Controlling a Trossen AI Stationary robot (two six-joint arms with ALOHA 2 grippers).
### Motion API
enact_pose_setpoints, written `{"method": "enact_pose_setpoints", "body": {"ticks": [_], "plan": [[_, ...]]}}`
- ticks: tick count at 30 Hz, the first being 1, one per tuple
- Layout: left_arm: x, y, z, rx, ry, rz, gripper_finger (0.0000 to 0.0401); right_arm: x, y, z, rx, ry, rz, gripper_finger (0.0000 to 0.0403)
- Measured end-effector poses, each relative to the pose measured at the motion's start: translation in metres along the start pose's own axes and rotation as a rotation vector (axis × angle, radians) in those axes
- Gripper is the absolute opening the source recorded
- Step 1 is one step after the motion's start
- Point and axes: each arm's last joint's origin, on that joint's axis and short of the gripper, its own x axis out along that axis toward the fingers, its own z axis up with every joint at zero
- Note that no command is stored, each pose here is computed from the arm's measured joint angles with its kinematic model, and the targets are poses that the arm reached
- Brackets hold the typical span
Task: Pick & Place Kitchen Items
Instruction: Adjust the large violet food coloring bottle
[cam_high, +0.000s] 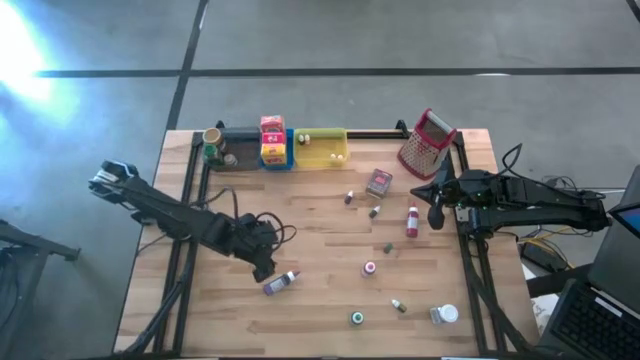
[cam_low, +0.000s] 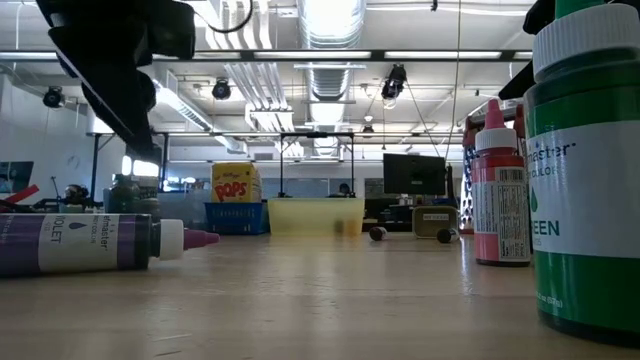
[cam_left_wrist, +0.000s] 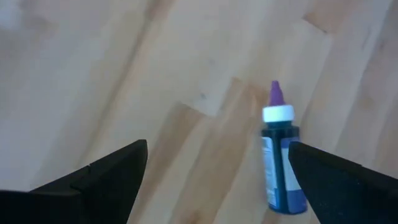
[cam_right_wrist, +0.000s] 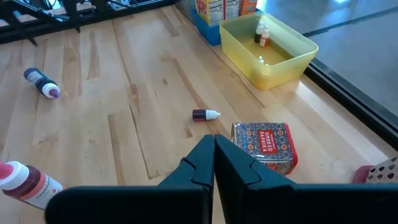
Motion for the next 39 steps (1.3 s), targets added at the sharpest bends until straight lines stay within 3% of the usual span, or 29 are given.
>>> {"method": "enact_pose_setpoints", "body": {"ticks": [6,12,27,39], "plan": [[0.018,-0.009,-0.001,0.022,0.092,-0.068,0.0395,0.000,0.000,0.000,0.000,0.000,0.001,0.0008],[0.033,-0.019,0.001,0.028,0.100,-0.121,0.0395,0.000,0.000,0.000,0.000,0.000,0.001,0.0008],[0.078,-0.032,0.011,0.133,0.143,-0.065,0.0395,0.000,0.000,0.000,0.000,0.001,0.000,0.0008],[0.098,-0.034,0.007,0.034,0.194,-0.032,0.0395,0.000,0.000,0.000,0.000,0.000,0.000,0.0008]]}}
